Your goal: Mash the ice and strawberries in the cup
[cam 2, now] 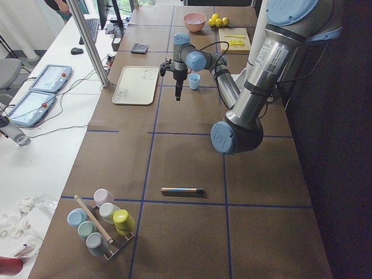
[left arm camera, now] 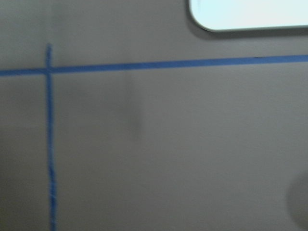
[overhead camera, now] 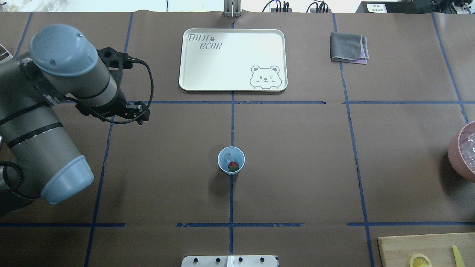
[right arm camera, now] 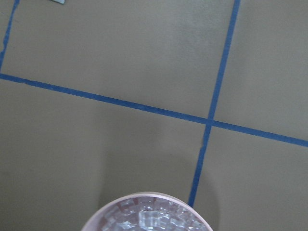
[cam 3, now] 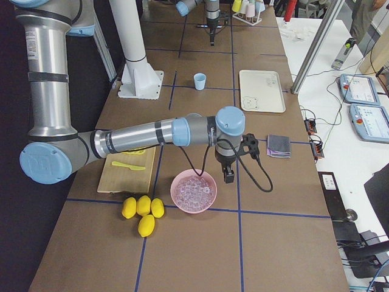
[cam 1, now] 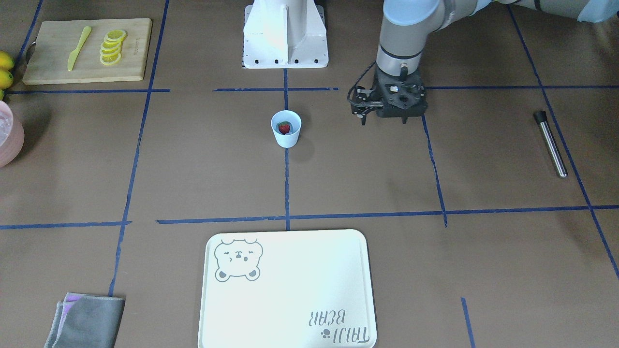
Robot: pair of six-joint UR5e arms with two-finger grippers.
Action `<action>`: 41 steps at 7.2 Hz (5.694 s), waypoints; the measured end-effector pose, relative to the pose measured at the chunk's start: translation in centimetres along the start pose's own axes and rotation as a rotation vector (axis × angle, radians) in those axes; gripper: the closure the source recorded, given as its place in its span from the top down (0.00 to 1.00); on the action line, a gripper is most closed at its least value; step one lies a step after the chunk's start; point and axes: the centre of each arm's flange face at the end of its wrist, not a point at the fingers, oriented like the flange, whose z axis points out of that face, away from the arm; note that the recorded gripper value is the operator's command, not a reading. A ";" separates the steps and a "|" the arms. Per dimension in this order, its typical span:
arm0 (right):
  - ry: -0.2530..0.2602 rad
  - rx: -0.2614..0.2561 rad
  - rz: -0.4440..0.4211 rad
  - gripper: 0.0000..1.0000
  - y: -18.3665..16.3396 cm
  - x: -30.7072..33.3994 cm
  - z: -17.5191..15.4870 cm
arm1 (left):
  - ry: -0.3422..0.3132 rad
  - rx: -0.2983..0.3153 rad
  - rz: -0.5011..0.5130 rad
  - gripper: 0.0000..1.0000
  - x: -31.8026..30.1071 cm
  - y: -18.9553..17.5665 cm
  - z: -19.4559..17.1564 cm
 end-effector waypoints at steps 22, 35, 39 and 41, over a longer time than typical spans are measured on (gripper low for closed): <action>0.052 0.000 0.129 0.99 1.7 3.4 0.8 | 0.065 -0.089 -0.162 1.00 -42.2 1.4 21.1; 0.054 0.003 0.125 0.99 1.5 3.3 0.7 | 0.093 -0.110 -0.155 0.47 -41.9 2.1 21.8; 0.054 0.004 0.124 0.99 1.4 3.2 0.6 | 0.090 -0.113 -0.156 0.15 -42.3 2.6 21.9; 0.054 0.005 0.125 0.99 1.4 3.2 0.6 | 0.094 -0.105 -0.149 0.03 -41.9 2.4 21.5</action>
